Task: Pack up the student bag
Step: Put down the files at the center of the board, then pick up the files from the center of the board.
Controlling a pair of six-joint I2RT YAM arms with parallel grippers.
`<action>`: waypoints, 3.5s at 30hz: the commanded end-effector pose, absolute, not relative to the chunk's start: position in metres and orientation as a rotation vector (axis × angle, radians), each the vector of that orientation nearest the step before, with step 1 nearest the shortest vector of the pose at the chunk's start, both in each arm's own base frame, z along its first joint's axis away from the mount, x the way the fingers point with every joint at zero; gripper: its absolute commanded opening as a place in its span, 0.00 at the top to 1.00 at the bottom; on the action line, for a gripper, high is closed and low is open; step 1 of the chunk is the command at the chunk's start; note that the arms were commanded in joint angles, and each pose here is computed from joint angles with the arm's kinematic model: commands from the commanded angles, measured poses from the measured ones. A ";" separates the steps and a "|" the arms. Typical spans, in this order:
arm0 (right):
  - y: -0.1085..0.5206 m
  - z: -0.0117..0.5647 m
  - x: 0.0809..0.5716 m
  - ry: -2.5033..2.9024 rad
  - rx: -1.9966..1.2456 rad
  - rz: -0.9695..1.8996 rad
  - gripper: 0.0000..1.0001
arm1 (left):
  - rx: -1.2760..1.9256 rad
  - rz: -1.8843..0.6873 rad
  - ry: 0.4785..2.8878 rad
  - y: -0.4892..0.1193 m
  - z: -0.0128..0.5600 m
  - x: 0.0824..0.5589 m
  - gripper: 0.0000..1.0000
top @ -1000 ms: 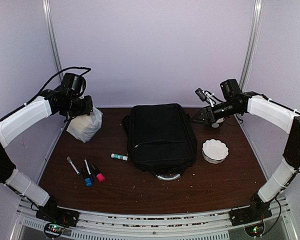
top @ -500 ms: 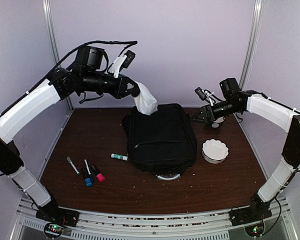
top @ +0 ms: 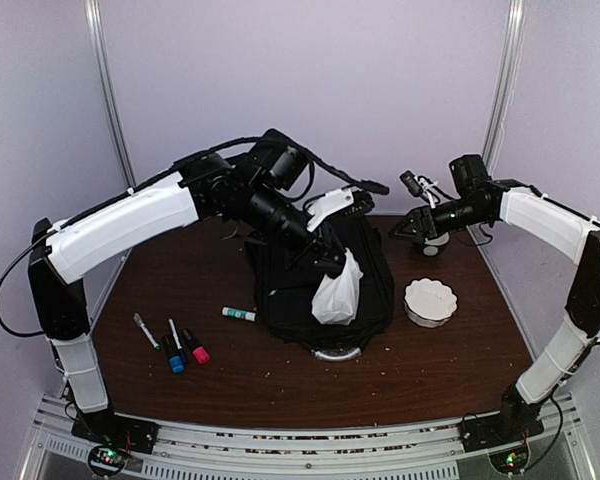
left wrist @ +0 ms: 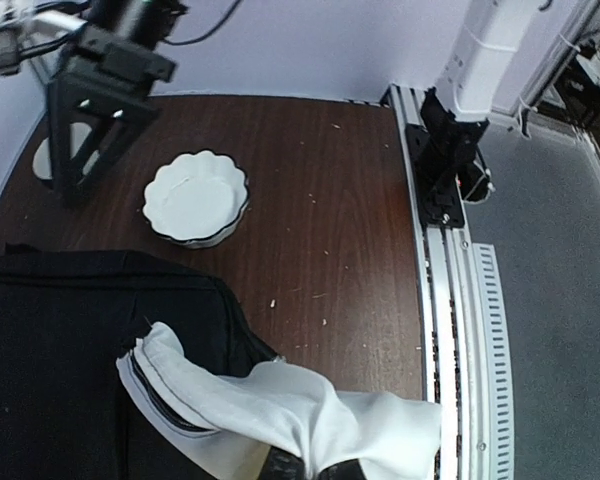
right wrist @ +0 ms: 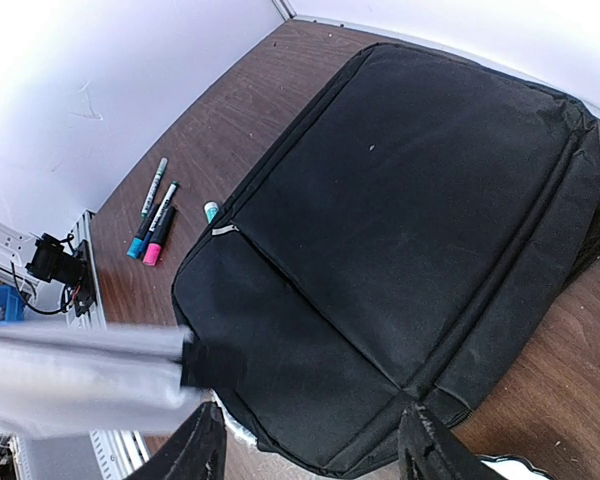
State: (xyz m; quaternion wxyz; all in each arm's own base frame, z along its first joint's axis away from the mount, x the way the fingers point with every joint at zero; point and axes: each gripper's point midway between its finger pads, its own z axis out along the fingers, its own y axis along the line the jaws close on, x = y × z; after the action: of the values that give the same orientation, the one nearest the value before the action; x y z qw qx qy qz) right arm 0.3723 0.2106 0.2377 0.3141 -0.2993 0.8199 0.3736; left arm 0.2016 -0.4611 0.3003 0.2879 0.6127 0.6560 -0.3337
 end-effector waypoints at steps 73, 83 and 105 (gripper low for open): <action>0.213 0.050 0.197 2.245 -1.992 0.379 0.45 | 1.575 -0.701 1.970 -0.371 0.097 0.195 0.45; 0.225 0.041 0.189 2.206 -2.023 0.457 0.47 | 1.559 -0.590 1.992 -0.378 0.084 0.216 0.58; 0.233 0.040 0.201 2.141 -1.933 0.392 0.94 | 1.551 -0.556 1.922 -0.386 0.081 0.225 0.87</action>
State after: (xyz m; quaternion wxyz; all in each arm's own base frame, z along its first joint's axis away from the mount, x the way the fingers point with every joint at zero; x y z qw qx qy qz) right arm 0.1919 0.2277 0.0323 0.0859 -0.6645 0.7283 0.1434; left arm 0.2100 -0.3668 0.0594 0.2518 0.5896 0.7405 -0.2017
